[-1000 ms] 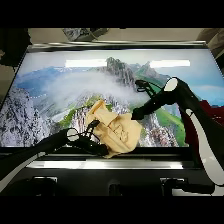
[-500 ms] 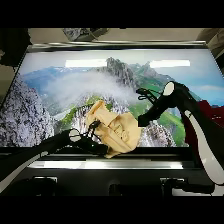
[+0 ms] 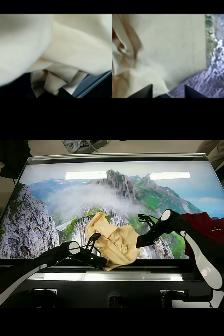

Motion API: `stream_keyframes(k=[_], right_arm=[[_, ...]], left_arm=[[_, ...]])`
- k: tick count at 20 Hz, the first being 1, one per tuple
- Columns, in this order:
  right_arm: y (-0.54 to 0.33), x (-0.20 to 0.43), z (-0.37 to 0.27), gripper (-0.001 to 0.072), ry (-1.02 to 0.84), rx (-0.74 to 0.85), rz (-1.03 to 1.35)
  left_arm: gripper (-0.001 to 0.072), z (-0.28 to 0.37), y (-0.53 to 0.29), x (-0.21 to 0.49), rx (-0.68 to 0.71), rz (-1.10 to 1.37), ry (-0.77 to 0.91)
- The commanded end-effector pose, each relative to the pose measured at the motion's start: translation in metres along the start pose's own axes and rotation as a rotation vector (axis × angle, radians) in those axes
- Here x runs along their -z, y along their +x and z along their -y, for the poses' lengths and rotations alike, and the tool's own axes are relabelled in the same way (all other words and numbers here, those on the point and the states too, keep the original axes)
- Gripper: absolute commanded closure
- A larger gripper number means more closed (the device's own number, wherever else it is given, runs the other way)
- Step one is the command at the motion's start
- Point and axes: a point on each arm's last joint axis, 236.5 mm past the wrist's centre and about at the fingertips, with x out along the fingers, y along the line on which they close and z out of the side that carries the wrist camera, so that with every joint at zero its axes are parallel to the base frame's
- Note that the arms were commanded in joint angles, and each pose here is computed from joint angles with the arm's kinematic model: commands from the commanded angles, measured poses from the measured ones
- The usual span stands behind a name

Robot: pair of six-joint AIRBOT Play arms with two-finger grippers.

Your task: Fold the shirts.

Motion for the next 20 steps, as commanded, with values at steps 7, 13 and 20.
stream_keyframes(k=[7,13,20], right_arm=[[-0.097,-0.062,-0.027,0.0672,-0.227,0.156,0.325],[-0.498,-0.033,-0.220,0.0672,-0.639,0.707,1.371],[-0.589,0.094,-0.323,0.0673,-0.636,0.600,1.811]], left_arm=[[0.0680,0.033,-0.151,-0.091,-0.231,0.431,0.362],[0.0680,0.179,-0.567,-0.092,-0.253,1.431,0.516],[0.0680,0.256,-0.676,0.000,-0.066,1.725,0.633]])
